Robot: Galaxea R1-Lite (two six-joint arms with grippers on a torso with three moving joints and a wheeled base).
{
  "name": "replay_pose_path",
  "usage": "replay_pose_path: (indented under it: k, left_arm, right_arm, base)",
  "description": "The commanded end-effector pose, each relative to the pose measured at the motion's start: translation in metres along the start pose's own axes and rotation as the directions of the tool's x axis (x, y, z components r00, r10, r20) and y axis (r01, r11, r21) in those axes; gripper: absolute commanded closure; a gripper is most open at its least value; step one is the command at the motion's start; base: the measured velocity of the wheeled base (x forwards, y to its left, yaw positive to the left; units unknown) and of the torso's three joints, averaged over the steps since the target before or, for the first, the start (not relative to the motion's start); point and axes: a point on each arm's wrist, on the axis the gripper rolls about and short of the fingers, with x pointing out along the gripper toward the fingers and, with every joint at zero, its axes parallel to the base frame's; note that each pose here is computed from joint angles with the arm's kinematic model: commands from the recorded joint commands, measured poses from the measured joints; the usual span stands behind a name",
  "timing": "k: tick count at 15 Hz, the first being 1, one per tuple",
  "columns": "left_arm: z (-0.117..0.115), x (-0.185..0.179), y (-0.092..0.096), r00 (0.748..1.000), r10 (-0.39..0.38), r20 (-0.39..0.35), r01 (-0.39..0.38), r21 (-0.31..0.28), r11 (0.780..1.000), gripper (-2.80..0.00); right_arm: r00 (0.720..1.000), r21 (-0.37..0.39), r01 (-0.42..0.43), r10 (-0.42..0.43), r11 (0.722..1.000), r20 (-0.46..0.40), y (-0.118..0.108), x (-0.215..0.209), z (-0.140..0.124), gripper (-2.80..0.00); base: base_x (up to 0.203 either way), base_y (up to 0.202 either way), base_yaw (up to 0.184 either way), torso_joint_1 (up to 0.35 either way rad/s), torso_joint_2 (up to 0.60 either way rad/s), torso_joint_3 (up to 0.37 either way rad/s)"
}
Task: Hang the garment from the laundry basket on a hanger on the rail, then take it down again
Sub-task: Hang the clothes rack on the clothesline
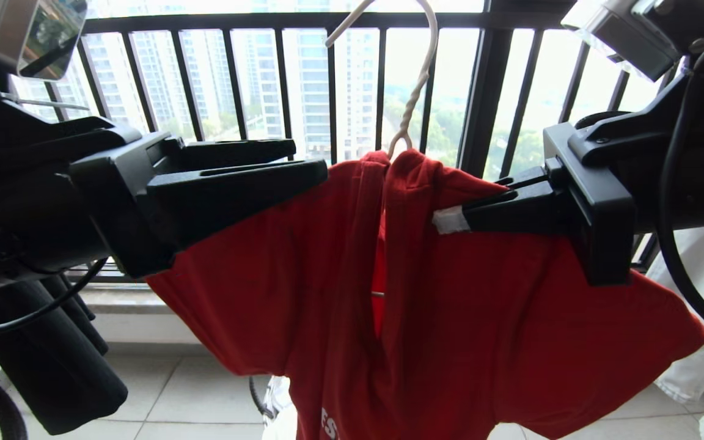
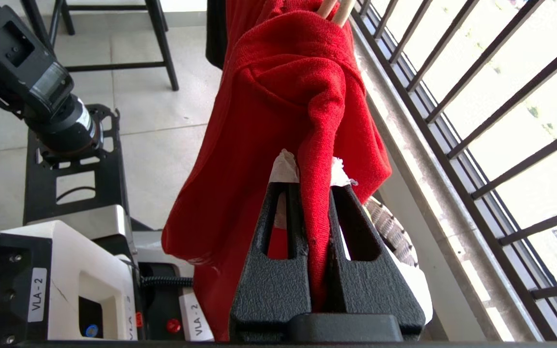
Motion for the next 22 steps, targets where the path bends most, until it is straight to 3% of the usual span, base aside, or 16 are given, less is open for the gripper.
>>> replay_pose_path:
  k: [1, 4, 6, 9, 11, 14, 17, 22]
  left_arm:
    - [0.005, -0.003, -0.002, 1.000, 0.000, 0.015, 0.000, 0.011, 1.000, 0.00]
    - [0.013, -0.014, -0.007, 0.998, 0.033, 0.047, -0.035, 0.029, 0.999, 0.00]
    - [0.021, -0.020, -0.009, 0.996, 0.048, 0.072, -0.046, -0.033, 0.998, 0.00]
    - [0.031, -0.042, -0.007, 0.981, 0.159, 0.112, -0.155, -0.045, 0.987, 0.00]
    - [0.021, -0.060, -0.005, 0.963, 0.250, 0.099, -0.246, -0.051, 0.968, 0.00]
    - [0.014, -0.082, -0.006, 0.928, 0.358, 0.103, -0.356, -0.040, 0.934, 0.00]
    - [0.013, -0.092, -0.021, 0.925, 0.358, 0.125, -0.359, -0.019, 0.933, 0.00]
    - [0.002, -0.078, 0.014, 0.917, 0.396, 0.051, -0.391, -0.080, 0.917, 0.00]
  right_arm:
    - [1.000, 0.008, 0.005, -0.005, 1.000, -0.010, -0.004, 0.002, -0.003, 0.00]
    - [0.999, -0.021, 0.025, -0.025, 0.999, 0.022, -0.006, 0.002, 0.004, 0.00]
    - [0.996, -0.033, 0.083, -0.082, 0.996, 0.043, -0.010, -0.002, 0.008, 0.00]
    - [0.990, 0.023, 0.134, -0.135, 0.991, 0.048, -0.011, -0.012, 0.008, 0.00]
    - [0.972, 0.060, 0.222, -0.226, 0.973, 0.070, -0.011, -0.018, 0.013, 0.00]
    - [0.941, 0.130, 0.324, -0.333, 0.937, 0.056, -0.010, -0.030, 0.011, 0.00]
    - [0.891, 0.160, 0.446, -0.454, 0.881, 0.014, -0.011, -0.051, -0.001, 0.00]
    - [0.807, 0.190, 0.585, -0.589, 0.788, -0.042, -0.009, -0.082, -0.020, 0.00]
  base:
    - [0.000, 0.000, 0.000, 0.000, 0.00, 0.000]
    - [0.000, 0.000, 0.000, 0.000, 0.00, 0.000]
    - [0.000, 0.000, 0.000, 0.000, 0.00, 0.000]
    - [0.000, 0.000, 0.000, 0.000, 0.00, 0.000]
    - [0.000, 0.000, 0.000, 0.000, 0.00, 0.000]
    - [0.000, 0.000, 0.000, 0.000, 0.00, 0.000]
    - [0.000, 0.000, 0.000, 0.000, 0.00, 0.000]
    - [0.000, 0.000, 0.000, 0.000, 0.00, 0.000]
